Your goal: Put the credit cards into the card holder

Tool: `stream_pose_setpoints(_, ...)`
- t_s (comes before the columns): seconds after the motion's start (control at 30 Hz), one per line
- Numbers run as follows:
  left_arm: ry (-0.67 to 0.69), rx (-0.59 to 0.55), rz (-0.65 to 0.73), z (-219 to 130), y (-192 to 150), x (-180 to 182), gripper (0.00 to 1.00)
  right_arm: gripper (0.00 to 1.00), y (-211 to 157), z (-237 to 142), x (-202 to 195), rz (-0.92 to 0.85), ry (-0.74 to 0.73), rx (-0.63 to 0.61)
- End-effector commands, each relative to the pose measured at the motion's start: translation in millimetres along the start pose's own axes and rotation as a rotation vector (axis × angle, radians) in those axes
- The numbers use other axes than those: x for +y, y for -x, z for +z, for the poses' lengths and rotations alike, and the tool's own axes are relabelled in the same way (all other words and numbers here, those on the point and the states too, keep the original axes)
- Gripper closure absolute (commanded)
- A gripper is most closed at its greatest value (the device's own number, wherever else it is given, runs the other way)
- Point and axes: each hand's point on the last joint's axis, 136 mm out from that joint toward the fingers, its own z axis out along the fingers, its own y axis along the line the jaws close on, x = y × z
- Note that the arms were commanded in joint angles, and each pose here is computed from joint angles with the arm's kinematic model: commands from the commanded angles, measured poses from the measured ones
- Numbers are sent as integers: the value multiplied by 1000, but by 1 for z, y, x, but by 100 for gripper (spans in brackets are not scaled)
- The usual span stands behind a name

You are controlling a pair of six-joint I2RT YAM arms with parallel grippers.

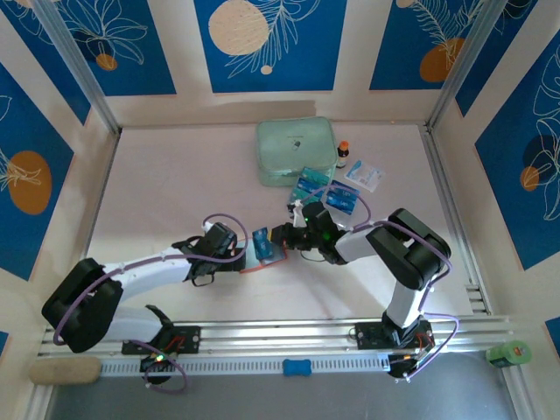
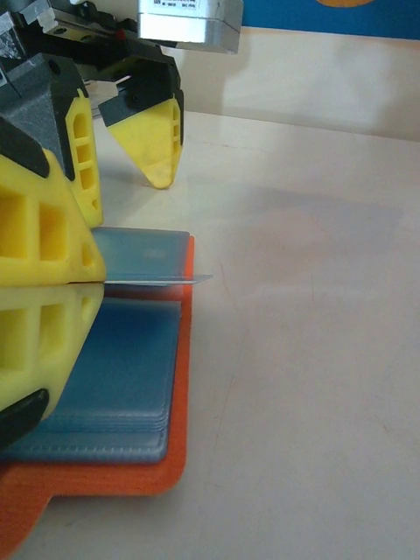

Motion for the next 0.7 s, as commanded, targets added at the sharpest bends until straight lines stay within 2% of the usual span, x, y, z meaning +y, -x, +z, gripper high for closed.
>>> stream_pose_setpoints(0.0, 23, 19, 17, 2, -9, 7, 0, 100, -10, 2, -3, 7, 11, 31)
stream_pose_setpoints(0.67, 20, 18, 16, 1, -9, 6, 0, 100, -27, 1, -7, 27, 11, 69)
